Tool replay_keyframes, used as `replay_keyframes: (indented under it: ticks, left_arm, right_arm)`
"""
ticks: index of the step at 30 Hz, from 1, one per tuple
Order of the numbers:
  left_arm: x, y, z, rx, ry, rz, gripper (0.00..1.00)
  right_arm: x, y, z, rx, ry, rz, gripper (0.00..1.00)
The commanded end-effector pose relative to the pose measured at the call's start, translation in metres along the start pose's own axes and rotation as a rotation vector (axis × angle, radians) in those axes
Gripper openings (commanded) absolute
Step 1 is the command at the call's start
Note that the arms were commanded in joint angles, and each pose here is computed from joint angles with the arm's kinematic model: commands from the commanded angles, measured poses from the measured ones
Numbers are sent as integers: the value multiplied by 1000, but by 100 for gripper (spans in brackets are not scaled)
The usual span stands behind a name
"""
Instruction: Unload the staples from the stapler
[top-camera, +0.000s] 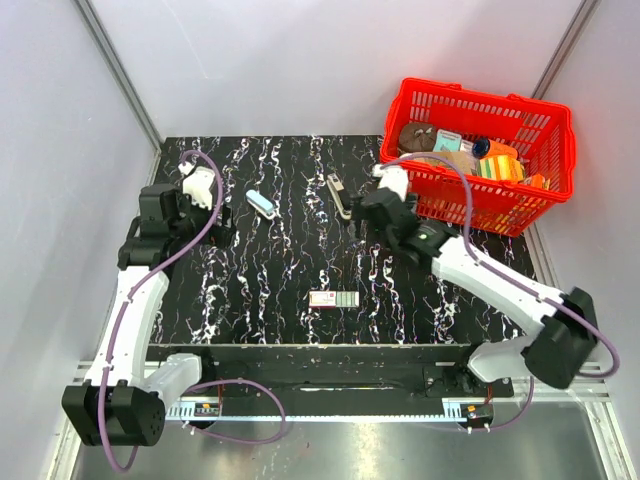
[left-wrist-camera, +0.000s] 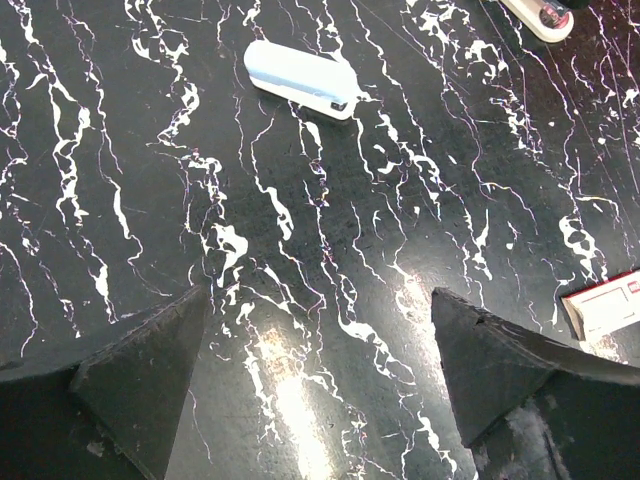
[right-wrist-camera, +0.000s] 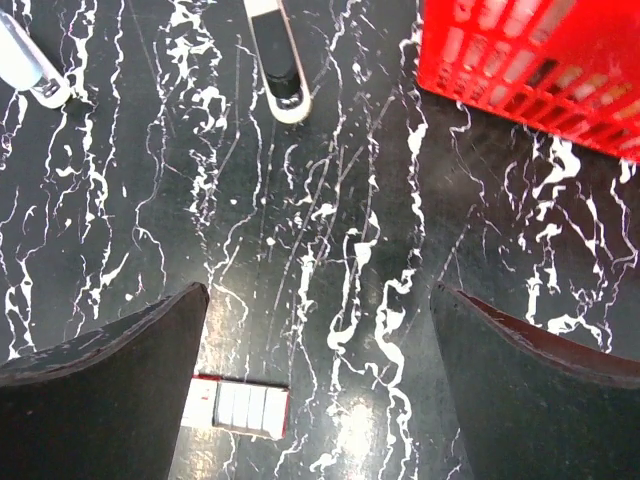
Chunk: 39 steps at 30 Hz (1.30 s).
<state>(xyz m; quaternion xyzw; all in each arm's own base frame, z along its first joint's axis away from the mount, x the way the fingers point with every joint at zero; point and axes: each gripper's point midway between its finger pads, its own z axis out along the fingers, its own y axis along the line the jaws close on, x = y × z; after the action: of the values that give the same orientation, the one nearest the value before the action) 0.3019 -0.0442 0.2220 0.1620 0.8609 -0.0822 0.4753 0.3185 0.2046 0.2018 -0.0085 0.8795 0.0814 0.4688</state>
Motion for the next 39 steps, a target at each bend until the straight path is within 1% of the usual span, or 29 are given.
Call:
replay_keyframes:
  ticks: [1, 2, 4, 7, 9, 13, 15, 19, 23, 26, 29, 39]
  left_arm:
    - [-15, 4, 2, -6, -45, 6, 99]
    - [-14, 1, 4, 12, -49, 8, 99]
    - [-10, -4, 12, 47, -51, 20, 99]
    - [-6, 9, 32, -18, 2, -20, 99]
    - [-1, 11, 45, -16, 48, -46, 99]
    - [-5, 15, 68, -42, 47, -87, 99]
    - [-5, 12, 85, -50, 73, -101, 99]
    - [-4, 6, 120, -49, 121, -120, 99]
    - [-7, 5, 153, -62, 152, -138, 99]
    - [-11, 1, 175, -55, 169, -202, 99]
    - [-5, -1, 194, -46, 204, -230, 99]
    - [11, 5, 232, -71, 265, -262, 99]
  right_arm:
    - [-23, 11, -1, 183, -74, -84, 99]
    - [-25, 13, -1, 197, -64, -58, 99]
    - [-26, 27, 2, 164, -49, 13, 100]
    - [-29, 44, -3, 85, -21, 64, 99]
    - [-28, 52, -7, 17, -6, 33, 99]
    - [-33, 50, -16, -32, -58, 36, 99]
    - [-33, 49, -21, -44, -59, 35, 99]
    - [-25, 40, -25, -3, -32, 11, 99]
    - [-14, 31, -30, 17, -41, -2, 99]
    - [-7, 28, -33, 13, -45, -4, 99]
    - [-2, 27, -35, 3, -50, -18, 99]
    - [-11, 47, -42, -66, -90, -62, 99]
